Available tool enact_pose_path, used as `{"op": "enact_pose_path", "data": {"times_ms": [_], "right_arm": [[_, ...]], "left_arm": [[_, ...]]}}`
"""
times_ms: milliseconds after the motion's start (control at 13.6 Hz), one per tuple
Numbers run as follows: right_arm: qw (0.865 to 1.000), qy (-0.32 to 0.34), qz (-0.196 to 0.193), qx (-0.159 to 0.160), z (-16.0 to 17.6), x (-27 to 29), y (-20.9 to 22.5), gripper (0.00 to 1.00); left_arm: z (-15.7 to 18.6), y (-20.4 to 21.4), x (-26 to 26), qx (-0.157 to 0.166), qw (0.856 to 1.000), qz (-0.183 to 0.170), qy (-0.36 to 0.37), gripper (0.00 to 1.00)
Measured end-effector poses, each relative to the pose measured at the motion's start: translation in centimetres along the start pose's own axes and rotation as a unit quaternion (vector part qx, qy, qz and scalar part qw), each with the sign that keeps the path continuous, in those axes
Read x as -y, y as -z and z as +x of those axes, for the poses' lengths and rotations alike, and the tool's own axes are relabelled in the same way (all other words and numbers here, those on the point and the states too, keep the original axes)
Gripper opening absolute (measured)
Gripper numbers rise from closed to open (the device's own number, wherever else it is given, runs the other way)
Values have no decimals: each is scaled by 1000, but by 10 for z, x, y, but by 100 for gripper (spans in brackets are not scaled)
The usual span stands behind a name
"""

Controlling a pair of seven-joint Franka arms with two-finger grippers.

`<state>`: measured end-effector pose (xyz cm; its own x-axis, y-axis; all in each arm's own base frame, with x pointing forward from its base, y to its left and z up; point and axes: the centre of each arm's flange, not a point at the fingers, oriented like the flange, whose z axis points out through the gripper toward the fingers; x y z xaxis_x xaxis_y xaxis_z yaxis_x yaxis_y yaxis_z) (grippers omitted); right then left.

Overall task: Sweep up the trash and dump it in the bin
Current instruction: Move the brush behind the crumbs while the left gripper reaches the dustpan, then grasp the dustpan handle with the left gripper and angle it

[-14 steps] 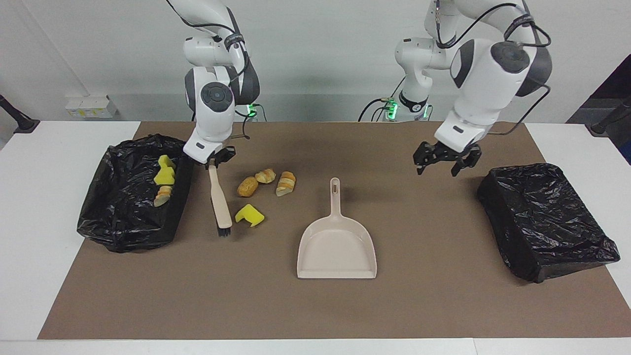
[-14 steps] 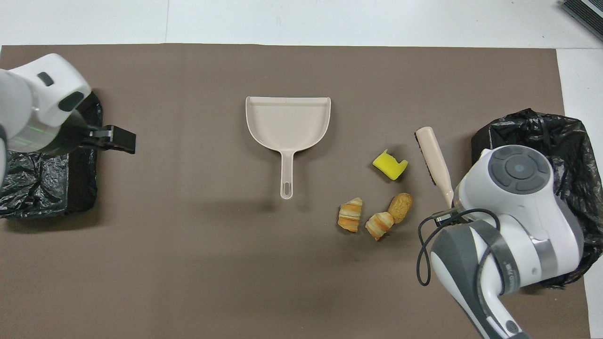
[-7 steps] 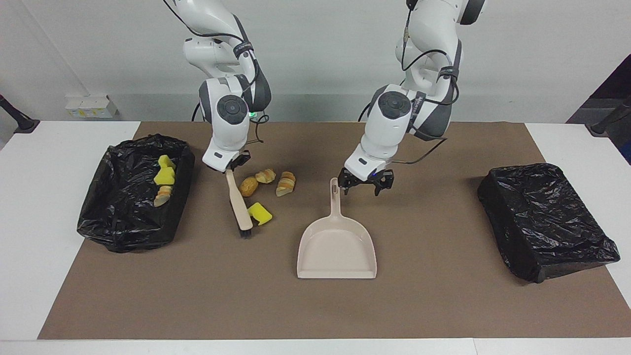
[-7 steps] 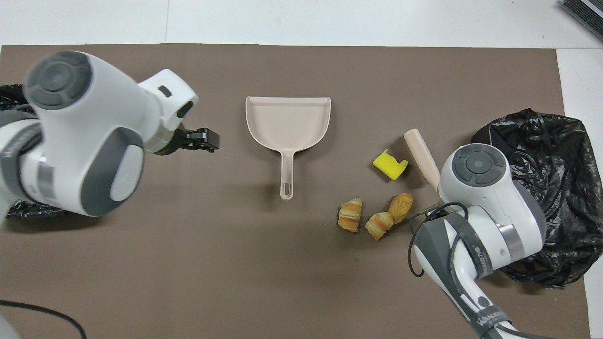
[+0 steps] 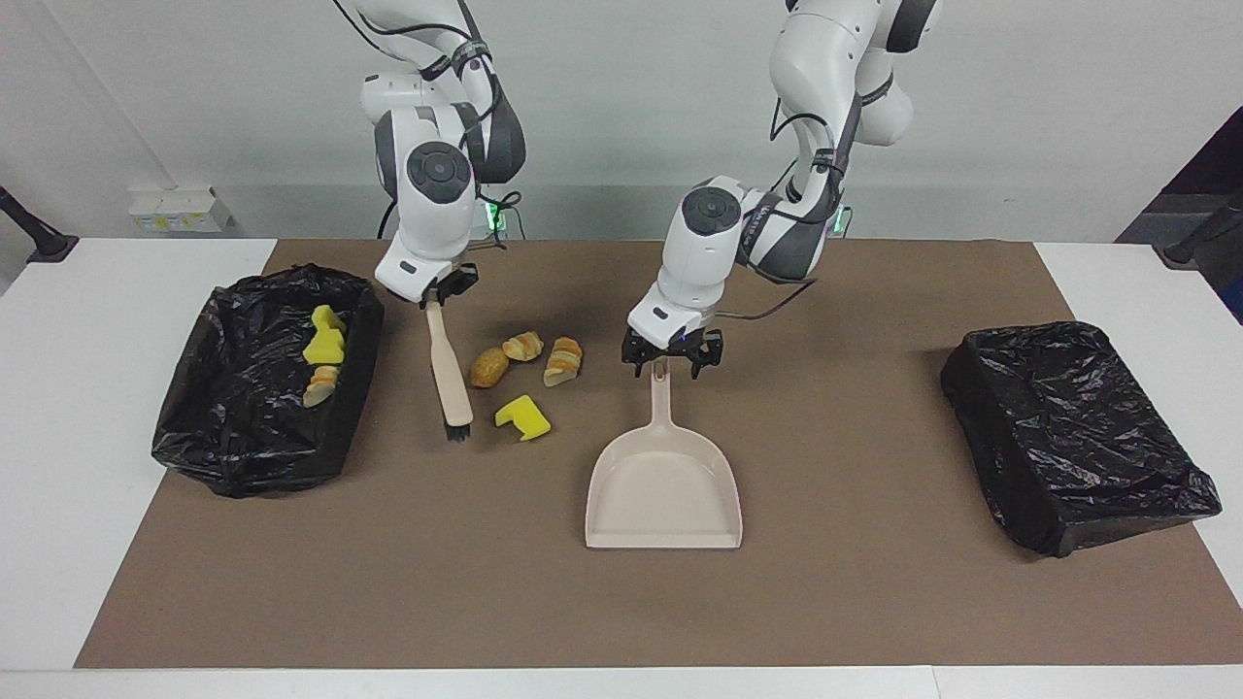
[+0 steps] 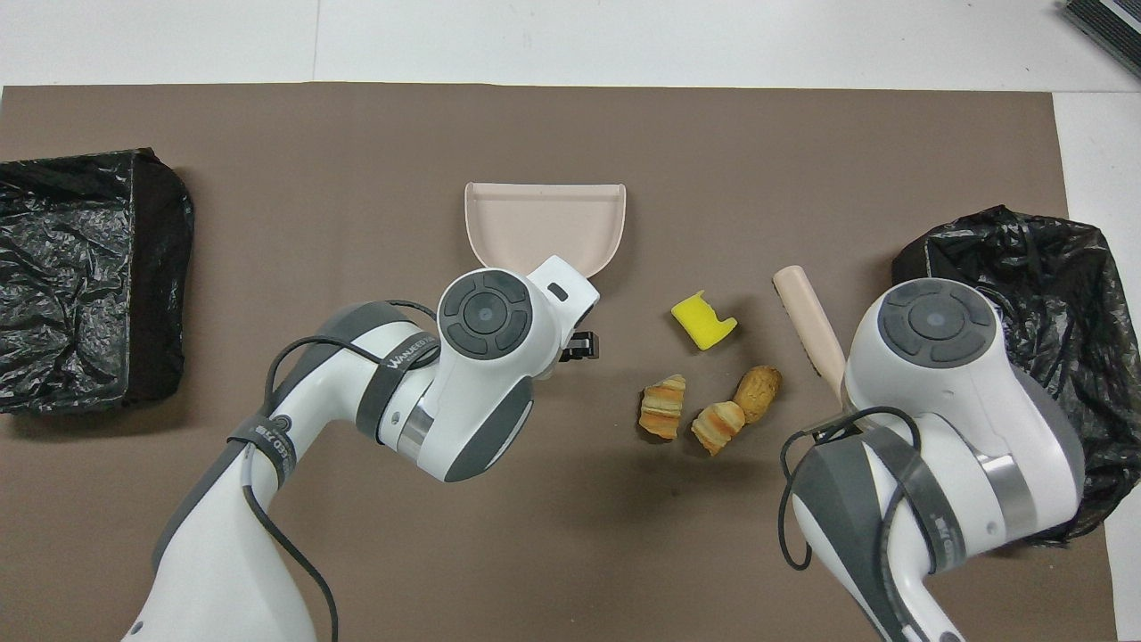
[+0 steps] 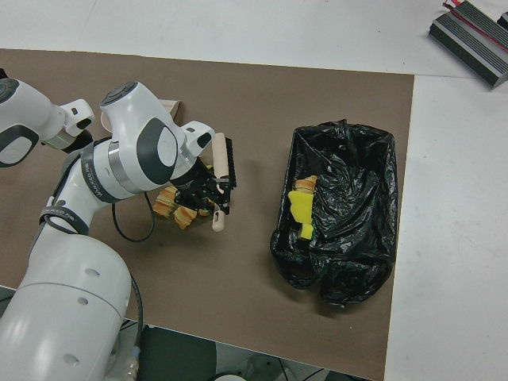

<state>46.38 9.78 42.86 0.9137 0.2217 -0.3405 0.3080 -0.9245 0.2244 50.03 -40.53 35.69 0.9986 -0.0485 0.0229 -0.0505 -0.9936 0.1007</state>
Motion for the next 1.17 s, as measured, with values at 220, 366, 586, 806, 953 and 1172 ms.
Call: {"op": "enact_pose_path", "data": {"times_ms": [220, 366, 586, 806, 953, 1172], "right_arm": [[999, -21, 17, 29, -35, 11, -17, 26], [997, -49, 46, 44, -53, 21, -41, 26], [992, -97, 68, 40, -57, 37, -58, 26], [991, -108, 83, 17, -46, 61, -69, 26], [987, -112, 112, 3, -37, 72, -70, 26], [978, -143, 151, 10, -32, 87, -63, 26]], "left_arm": [[2, -2, -1, -1, 1000, 0, 7, 71], [7, 1, 3, -6, 1000, -1, 13, 48], [19, 5, 18, -9, 1000, 1, 26, 32], [33, 14, 40, -5, 1000, 6, 20, 32], [37, 23, 55, 8, 1000, 15, -1, 32], [51, 47, 87, 38, 997, 27, -64, 32]]}}
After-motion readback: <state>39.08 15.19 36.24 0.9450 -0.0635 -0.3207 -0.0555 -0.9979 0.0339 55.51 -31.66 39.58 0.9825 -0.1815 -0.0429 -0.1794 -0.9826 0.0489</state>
